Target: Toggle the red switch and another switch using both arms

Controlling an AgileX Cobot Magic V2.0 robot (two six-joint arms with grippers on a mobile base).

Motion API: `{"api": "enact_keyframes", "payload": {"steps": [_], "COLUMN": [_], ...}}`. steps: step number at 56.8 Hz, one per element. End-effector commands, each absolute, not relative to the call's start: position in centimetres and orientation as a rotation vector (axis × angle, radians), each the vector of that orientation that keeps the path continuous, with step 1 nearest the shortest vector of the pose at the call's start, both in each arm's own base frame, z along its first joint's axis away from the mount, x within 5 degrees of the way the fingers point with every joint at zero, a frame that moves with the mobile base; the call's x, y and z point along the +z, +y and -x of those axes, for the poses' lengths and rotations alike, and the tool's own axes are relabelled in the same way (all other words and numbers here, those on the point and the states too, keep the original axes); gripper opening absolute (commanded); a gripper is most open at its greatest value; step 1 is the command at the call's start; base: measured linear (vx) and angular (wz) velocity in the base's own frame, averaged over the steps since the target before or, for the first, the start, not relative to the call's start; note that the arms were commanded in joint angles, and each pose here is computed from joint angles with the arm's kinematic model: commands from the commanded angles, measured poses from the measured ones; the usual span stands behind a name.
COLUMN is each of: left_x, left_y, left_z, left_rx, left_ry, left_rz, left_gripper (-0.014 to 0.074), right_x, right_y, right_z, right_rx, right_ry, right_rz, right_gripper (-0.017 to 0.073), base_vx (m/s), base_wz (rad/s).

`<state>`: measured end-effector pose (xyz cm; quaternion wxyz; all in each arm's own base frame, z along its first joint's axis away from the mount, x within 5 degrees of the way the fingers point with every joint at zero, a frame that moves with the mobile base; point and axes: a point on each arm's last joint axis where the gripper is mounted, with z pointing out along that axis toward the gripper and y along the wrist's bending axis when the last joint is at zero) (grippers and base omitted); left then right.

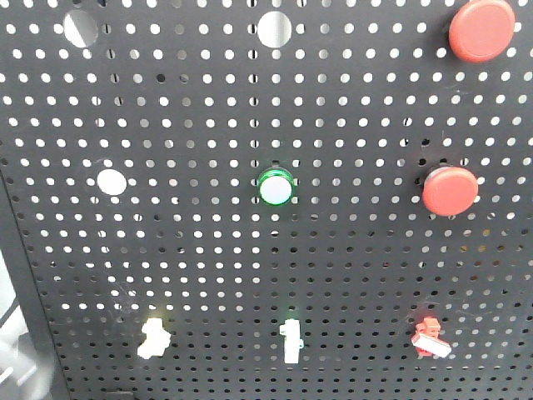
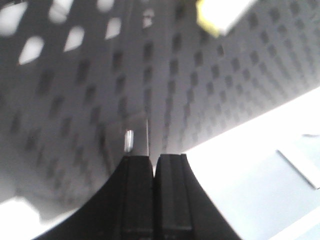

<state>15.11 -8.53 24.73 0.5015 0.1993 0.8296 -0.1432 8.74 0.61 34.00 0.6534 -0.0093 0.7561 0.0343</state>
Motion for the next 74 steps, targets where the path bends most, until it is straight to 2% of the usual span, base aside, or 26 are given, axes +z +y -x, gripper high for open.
{"api": "enact_keyframes", "payload": {"steps": [1,8,16,23,33,41,61,74], "left_x": [26.7,26.9,27.7,28.3,28.2,28.3,28.4,28.4], "left_y": [-7.8,-6.7,-5.5,-4.6,-3.6,-3.5,-3.5,-3.5], "left_z": [-13.9,-11.9,-9.8,-8.2,-7.1,-7.1,-7.1,-7.1], "left_rx": [-0.392,-0.396,-0.405,-0.394,-0.31,-0.278,-0.28,-0.28], "left_ry": [1.859,1.84,1.795,1.743,1.731,1.717,1.71,1.71], "left_rz": [-0.424,-0.421,-0.41,-0.415,-0.463,-0.481,-0.48,-0.48], "left_gripper": [0.0003,0.0003,0.0003,0.0003,0.0003,0.0003,0.0003,0.0003], "right_x": [35.8,35.7,35.3,34.9,33.9,33.0,32.5,30.9], "right_y": [0.7,1.3,2.7,4.3,6.4,7.4,7.1,8.3], "right_z": [-8.9,-9.7,-11.3,-13.2,-15.5,-16.9,-17.6,-18.8], "right_rx": [0.078,0.123,0.236,0.318,0.388,0.393,0.333,0.457], "right_ry": [1.614,1.618,1.633,1.585,1.549,1.604,1.652,1.736], "right_rz": [0.041,0.111,0.282,0.488,0.624,0.587,0.525,0.547], "right_gripper": [-0.0006,-0.0006,-0.0006,-0.0006,-0.0006,-0.0006,-0.0006,-0.0006], "base_vx": [0.0,0.0,0.0,0.0,0.0,0.0,0.0,0.0], "base_wz": [0.0,0.0,0.0,0.0,0.0,0.0,0.0,0.0]}}
